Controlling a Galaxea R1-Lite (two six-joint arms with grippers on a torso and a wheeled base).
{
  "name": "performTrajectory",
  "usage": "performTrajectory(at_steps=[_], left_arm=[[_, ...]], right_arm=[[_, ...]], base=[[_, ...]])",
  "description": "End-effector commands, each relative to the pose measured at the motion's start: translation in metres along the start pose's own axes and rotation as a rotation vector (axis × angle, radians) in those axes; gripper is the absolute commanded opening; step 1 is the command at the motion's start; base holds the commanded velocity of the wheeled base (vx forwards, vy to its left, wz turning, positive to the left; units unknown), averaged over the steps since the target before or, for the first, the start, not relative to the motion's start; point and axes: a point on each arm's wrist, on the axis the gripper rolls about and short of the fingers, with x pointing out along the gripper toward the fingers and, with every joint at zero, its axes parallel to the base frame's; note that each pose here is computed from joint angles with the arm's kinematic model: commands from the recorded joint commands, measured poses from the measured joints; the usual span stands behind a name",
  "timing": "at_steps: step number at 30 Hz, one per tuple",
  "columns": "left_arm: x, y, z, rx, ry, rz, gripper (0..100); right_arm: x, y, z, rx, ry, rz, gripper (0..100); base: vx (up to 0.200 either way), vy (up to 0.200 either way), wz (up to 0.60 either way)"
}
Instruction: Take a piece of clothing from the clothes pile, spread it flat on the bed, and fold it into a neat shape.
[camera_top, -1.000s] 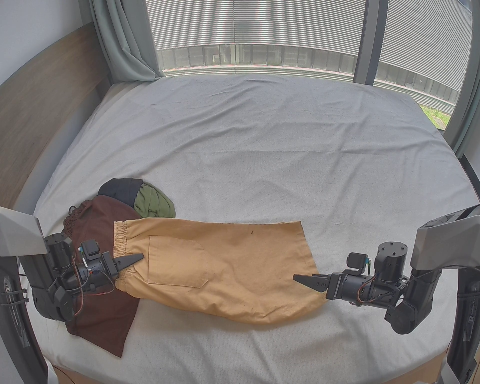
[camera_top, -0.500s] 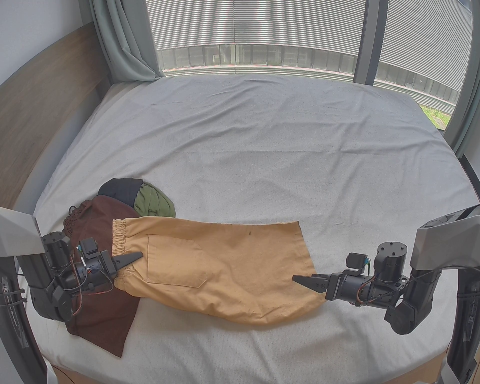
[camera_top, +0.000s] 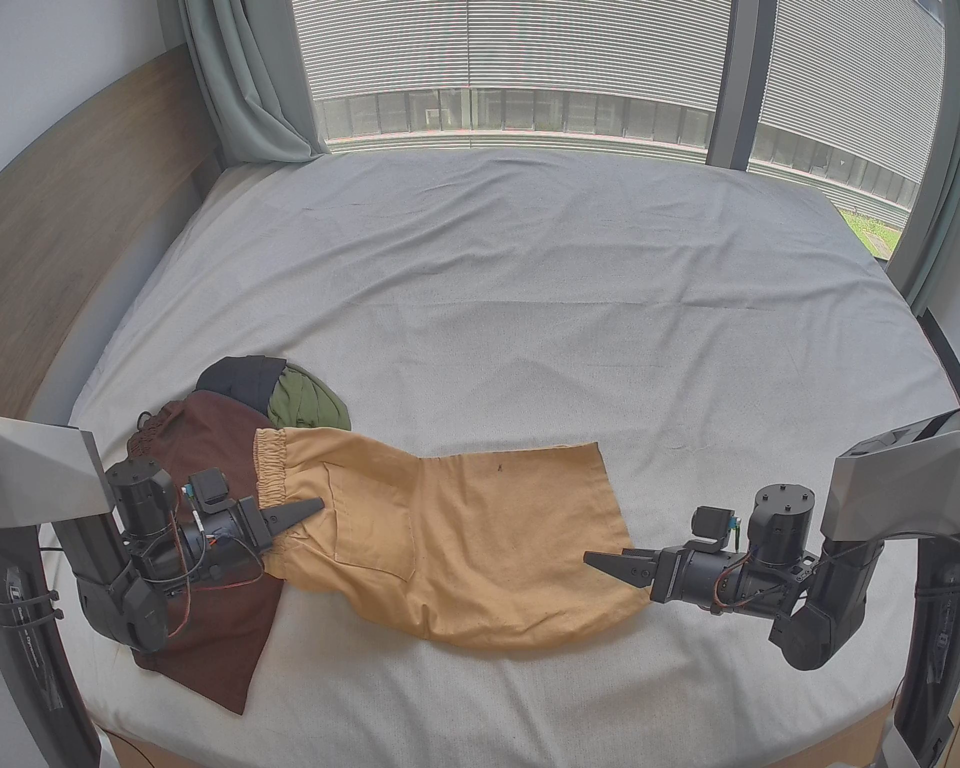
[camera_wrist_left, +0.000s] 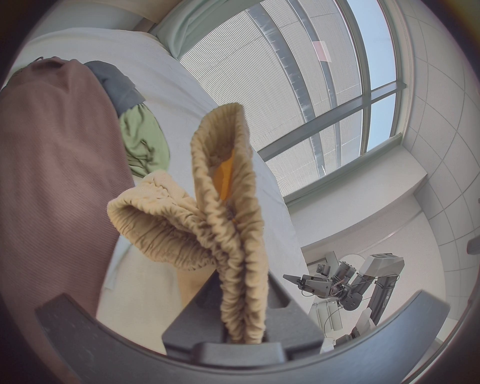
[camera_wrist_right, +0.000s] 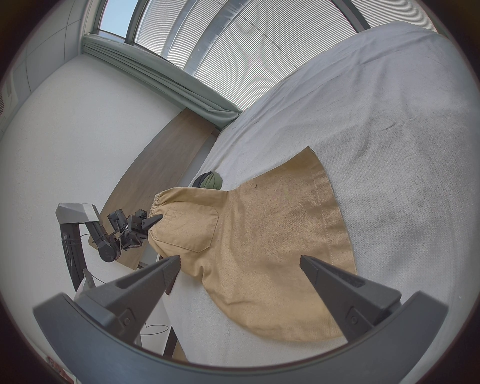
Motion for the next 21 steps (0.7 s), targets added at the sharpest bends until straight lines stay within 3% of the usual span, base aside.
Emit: performTrajectory(at_steps=[1, 21], left_arm=[[0.014, -0.012, -0.008, 0.013, 0.031, -0.033, 0], [0.051, -0.040, -0.017, -0.002, 0.058, -0.120, 0]], right_arm=[[0.000, 0.002, 0.000, -0.002, 0.000, 0.004, 100], [0.000, 0.002, 0.001, -0.004, -0.003, 0.006, 100]], base=[[0.000, 0.000, 0.00], [0.000, 0.000, 0.00]])
